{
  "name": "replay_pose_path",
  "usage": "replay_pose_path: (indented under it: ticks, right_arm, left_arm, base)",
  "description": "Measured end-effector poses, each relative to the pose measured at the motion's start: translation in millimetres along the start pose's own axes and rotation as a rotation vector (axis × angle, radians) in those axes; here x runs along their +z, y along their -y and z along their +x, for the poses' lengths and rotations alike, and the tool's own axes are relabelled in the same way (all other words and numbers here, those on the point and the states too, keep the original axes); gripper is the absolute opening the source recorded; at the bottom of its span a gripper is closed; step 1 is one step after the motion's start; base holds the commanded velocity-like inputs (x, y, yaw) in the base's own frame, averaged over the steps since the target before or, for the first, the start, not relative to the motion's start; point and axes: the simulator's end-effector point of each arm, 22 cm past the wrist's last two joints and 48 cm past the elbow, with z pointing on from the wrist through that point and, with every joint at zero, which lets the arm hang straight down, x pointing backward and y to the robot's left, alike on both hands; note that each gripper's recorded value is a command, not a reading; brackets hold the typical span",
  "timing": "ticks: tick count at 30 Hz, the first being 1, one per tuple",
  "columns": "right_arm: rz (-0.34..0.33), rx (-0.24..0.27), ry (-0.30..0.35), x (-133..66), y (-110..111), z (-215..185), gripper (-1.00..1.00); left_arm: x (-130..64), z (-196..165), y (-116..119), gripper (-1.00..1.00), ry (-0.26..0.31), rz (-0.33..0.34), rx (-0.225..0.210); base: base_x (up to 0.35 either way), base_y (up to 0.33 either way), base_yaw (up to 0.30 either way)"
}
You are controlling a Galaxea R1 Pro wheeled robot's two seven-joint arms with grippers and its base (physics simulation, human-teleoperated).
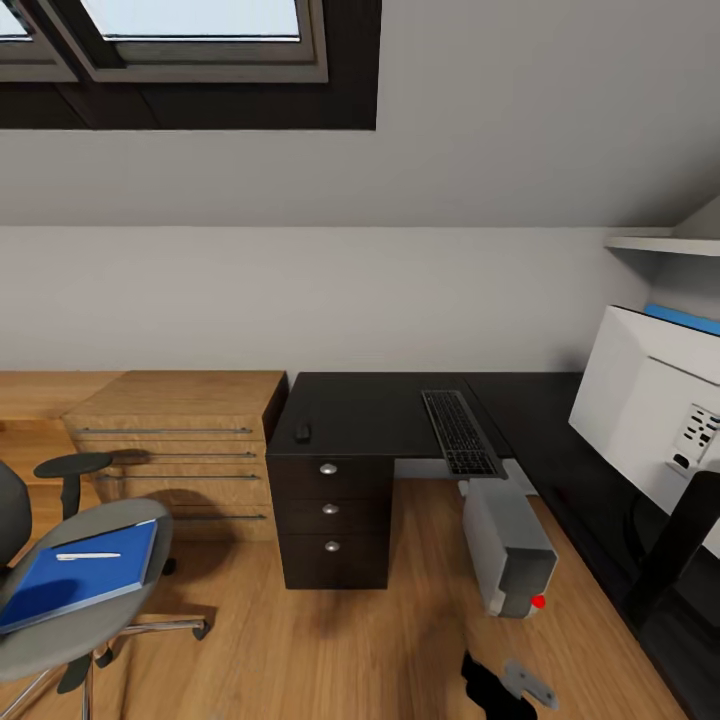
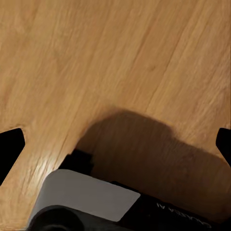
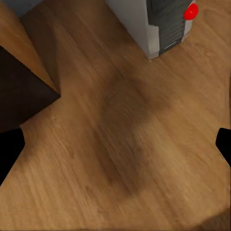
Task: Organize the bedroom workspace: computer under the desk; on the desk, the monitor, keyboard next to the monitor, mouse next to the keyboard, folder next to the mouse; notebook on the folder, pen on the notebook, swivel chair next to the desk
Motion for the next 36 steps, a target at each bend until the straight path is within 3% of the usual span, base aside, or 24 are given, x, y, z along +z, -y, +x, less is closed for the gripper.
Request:
replay_pose_path:
  ticks: [2,7,11,12,13,22,36]
  right_arm:
    - [-0.003,-0.03,-0.01,-2.1,5,7,1.0]
    - [-0.011,-0.052,-0.015,-3.2,4,10,1.0]
    - [-0.017,-0.066,-0.017,-3.9,3,12,1.0]
    - [-0.017,-0.067,-0.017,-4.0,3,12,1.0]
    - [-0.019,-0.073,-0.02,-4.1,2,14,1.0]
    - [-0.021,-0.082,-0.024,-3.8,2,17,1.0]
    - [-0.049,-0.159,-0.042,-2.7,-2,27,1.0]
  left_arm:
    - [7.2,11,-17,1.0,0.017,-0.039,-0.014]
    - [8.9,2,-23,1.0,0.096,-0.053,-0.039]
    - [11.0,8,-27,1.0,0.119,-0.065,-0.014]
    - [11.3,10,-27,1.0,0.119,-0.066,-0.006]
    - [12.9,18,-28,1.0,0.117,-0.072,0.03]
    - [14.0,21,-30,1.0,0.111,-0.075,0.035]
    - [16.8,29,-33,1.0,0.092,-0.084,0.038]
  base:
    - [0.0,0.0,0.0]
    - [0.0,0.0,0.0]
    - [-0.002,0.0,0.0]
    - [-0.291,0.036,-0.058]
    - [-0.3,0.044,-0.08]
    - [-0.326,0.054,-0.125]
    - [-0.336,0.003,-0.013]
